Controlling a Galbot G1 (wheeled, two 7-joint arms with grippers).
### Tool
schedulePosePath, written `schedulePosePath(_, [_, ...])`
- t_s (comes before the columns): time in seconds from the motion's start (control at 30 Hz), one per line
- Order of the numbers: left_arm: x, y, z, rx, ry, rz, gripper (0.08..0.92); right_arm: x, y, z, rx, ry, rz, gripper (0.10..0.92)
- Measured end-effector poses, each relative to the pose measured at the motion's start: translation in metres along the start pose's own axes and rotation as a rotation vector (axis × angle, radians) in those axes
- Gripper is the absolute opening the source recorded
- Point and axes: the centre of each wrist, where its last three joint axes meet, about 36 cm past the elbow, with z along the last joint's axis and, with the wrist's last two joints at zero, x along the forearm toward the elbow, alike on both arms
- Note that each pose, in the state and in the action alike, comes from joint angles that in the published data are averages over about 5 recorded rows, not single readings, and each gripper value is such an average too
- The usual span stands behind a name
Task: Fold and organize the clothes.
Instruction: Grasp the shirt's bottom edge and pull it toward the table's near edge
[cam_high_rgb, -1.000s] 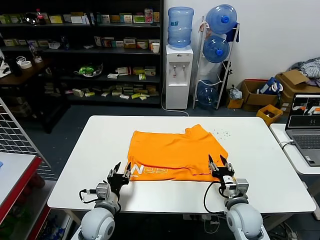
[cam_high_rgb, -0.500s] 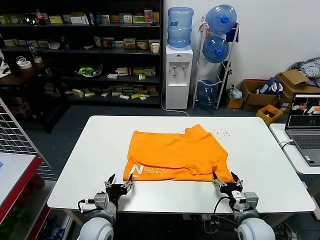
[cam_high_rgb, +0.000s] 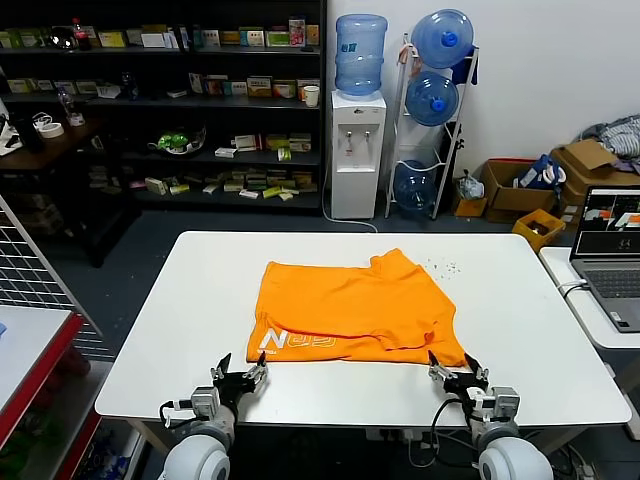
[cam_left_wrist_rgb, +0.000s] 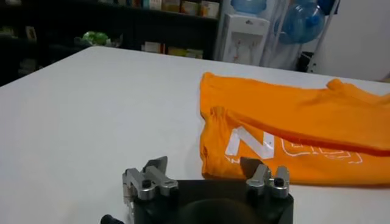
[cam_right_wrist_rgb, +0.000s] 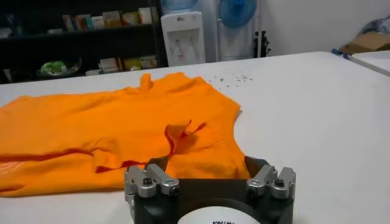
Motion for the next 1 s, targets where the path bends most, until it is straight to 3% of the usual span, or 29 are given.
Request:
schedulePosePath(0.7, [0.005, -0.007, 0.001, 0.002, 0.001, 0.006, 0.134, 0.013, -0.003, -0.001, -0.028, -0.005, 0.028, 0.154])
schedulePosePath(1.0, [0.021, 0.0, -0.017, -0.001, -0.038, -0.007, 0.099, 0.038, -0.005, -0.005, -0.035, -0.003, 0.046, 0.124])
